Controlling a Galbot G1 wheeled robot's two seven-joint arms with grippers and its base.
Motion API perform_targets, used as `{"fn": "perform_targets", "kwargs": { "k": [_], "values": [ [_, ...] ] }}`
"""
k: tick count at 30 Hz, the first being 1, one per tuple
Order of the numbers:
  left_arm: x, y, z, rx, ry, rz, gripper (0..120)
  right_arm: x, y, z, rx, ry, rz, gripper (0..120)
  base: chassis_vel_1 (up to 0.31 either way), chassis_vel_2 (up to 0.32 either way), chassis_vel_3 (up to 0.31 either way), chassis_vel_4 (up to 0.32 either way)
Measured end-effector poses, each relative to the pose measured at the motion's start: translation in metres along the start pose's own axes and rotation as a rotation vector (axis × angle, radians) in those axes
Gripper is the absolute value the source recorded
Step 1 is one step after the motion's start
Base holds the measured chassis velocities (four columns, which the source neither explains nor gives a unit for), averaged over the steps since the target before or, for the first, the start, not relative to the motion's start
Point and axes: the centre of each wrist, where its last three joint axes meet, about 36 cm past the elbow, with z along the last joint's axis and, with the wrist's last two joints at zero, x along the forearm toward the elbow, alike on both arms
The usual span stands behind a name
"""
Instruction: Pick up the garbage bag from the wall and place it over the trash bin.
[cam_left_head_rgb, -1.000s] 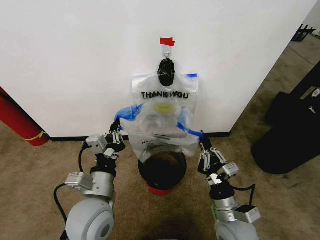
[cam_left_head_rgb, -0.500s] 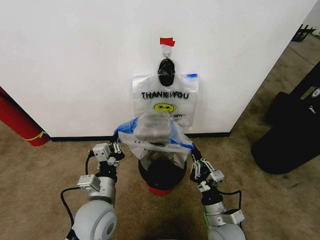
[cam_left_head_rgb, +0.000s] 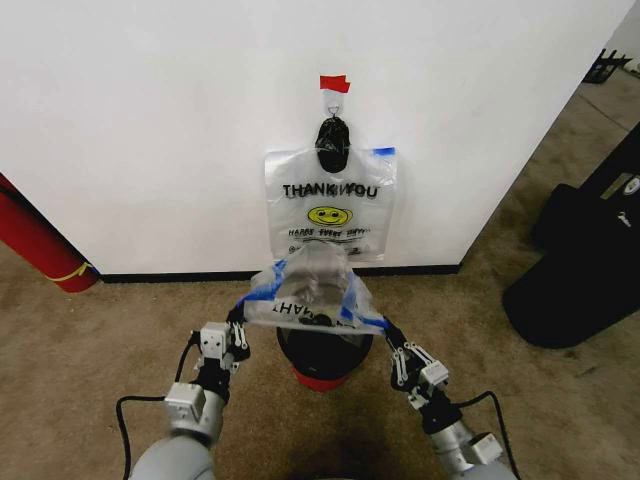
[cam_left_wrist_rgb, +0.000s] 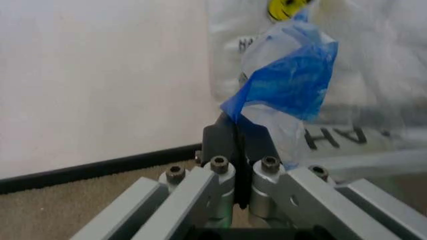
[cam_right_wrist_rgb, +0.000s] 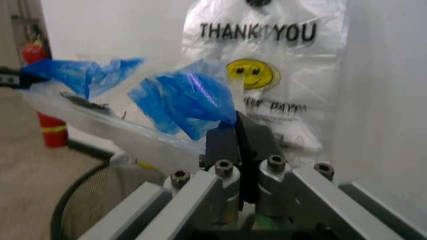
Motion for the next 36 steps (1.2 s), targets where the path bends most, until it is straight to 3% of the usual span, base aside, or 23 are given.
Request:
{"fn": "perform_targets", "kwargs": {
  "k": [6, 11, 19, 23, 26, 29, 32, 34, 36],
  "values": [
    [0.017, 0.006, 0.016, -0.090, 0.050, 0.013, 0, 0.015, -0.003, 0.000, 0.043, 0.027, -0.065, 0, 0.000, 0.000, 0.000, 0.000],
    [0.027, 0.004, 0.021, -0.100, 0.078, 0.013, 0, 0.025, -0.001, 0.004, 0.070, 0.052, -0.091, 0, 0.000, 0.000, 0.000, 0.000],
    [0.032, -0.005, 0.015, -0.051, 0.044, 0.040, 0, 0.027, -0.012, 0.012, 0.137, 0.051, -0.082, 0, 0.000, 0.000, 0.000, 0.000],
    [0.027, -0.009, 0.010, -0.015, 0.021, 0.048, 0, 0.013, -0.015, 0.013, 0.096, 0.020, -0.008, 0, 0.000, 0.000, 0.000, 0.000],
    [0.024, -0.018, -0.002, 0.073, -0.015, 0.076, 0, 0.005, -0.011, 0.013, 0.002, -0.010, 0.055, 0, 0.000, 0.000, 0.000, 0.000],
    [0.026, -0.024, -0.006, 0.141, 0.020, 0.085, 0, 0.009, -0.006, 0.014, -0.043, -0.014, 0.041, 0, 0.000, 0.000, 0.000, 0.000],
    [0.031, -0.031, -0.004, 0.209, 0.119, 0.083, 0, 0.024, -0.006, 0.022, -0.038, 0.008, -0.009, 0, 0.000, 0.000, 0.000, 0.000],
    [0.039, -0.035, -0.001, 0.222, 0.200, 0.072, 0, 0.036, -0.014, 0.028, -0.008, 0.021, -0.076, 0, 0.000, 0.000, 0.000, 0.000],
    [0.042, -0.036, 0.000, 0.218, 0.221, 0.069, 0, 0.040, -0.019, 0.030, 0.005, 0.026, -0.098, 0, 0.000, 0.000, 0.000, 0.000]
  ]
}}
